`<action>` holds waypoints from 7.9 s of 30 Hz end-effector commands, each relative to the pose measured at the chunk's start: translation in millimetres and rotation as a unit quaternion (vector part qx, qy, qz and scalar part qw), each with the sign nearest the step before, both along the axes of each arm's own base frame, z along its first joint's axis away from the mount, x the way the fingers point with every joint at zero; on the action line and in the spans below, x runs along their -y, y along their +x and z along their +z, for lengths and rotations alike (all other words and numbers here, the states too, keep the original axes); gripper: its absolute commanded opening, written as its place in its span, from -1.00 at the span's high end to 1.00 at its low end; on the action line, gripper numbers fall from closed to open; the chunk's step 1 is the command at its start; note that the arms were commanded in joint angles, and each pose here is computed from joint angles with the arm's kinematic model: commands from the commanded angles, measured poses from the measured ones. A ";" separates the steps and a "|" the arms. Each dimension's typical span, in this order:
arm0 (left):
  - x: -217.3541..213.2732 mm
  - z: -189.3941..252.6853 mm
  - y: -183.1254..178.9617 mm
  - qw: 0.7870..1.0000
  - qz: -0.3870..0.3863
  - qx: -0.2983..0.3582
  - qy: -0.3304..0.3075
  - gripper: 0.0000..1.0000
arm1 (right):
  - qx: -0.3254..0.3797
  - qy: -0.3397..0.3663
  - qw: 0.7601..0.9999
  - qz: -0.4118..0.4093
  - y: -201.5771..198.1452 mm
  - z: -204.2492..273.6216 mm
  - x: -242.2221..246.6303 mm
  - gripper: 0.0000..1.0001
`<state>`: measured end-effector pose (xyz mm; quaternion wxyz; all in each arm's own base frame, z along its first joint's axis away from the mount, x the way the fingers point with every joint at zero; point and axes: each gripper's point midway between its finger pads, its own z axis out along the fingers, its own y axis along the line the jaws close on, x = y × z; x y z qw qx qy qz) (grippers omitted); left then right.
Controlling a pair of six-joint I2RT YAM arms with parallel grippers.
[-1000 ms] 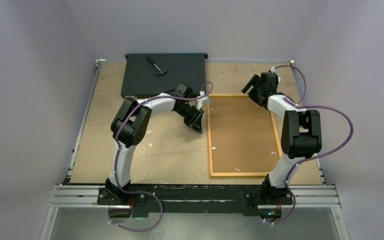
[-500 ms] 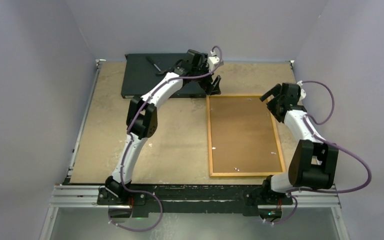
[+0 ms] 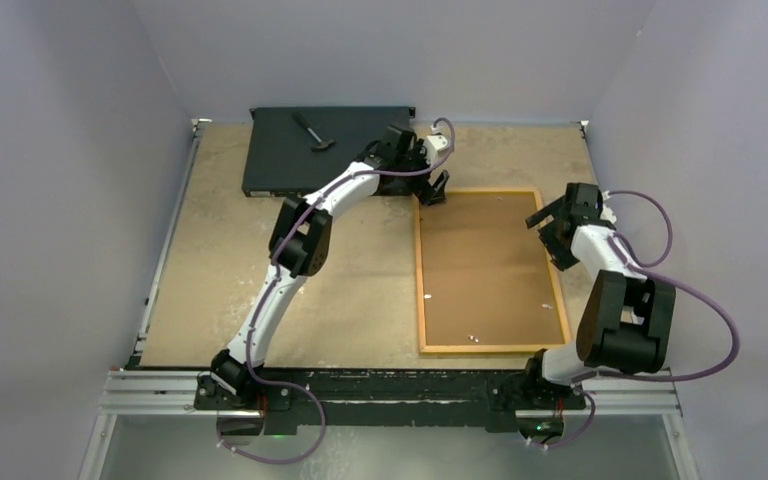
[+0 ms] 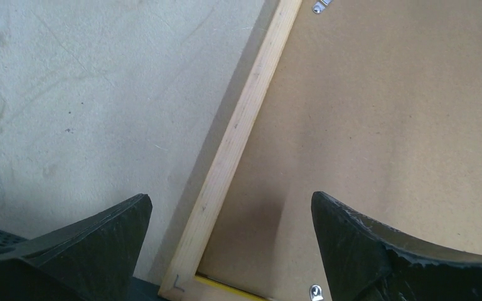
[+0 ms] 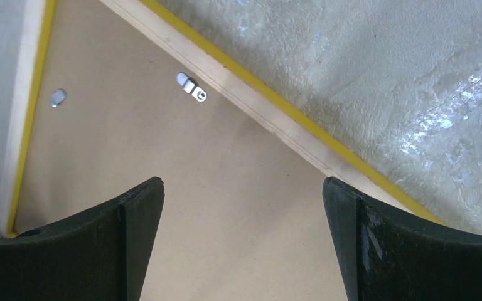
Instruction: Put the photo into the frame
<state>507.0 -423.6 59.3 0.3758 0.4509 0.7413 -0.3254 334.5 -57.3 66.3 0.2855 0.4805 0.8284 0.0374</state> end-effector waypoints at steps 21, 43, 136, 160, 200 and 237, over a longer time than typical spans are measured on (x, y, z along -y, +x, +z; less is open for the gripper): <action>-14.9 -34.6 10.2 0.998 0.048 0.008 0.038 -0.68 | -0.052 0.024 0.998 -0.024 -27.0 -31.4 13.4 -0.63; -54.8 -73.0 -59.0 0.991 -0.002 -0.101 0.083 -0.15 | 0.051 0.016 0.998 0.028 95.6 -3.2 37.2 -0.41; -185.2 -27.9 -271.2 0.943 -0.020 -0.331 0.015 0.18 | 0.100 0.148 0.858 0.481 86.6 11.7 -319.4 -0.29; -199.8 41.7 -187.4 0.966 0.026 -0.257 -0.026 -0.12 | 0.131 0.128 0.871 0.456 201.7 -15.7 -265.5 -0.32; -144.1 -28.0 -213.0 0.962 -0.021 -0.270 0.029 0.20 | -0.002 0.090 0.988 0.127 5.7 -9.1 -52.4 -0.98; -183.1 44.8 -223.5 0.965 -0.018 -0.260 0.011 0.25 | 0.112 0.094 0.932 0.330 187.5 27.9 -167.3 -0.59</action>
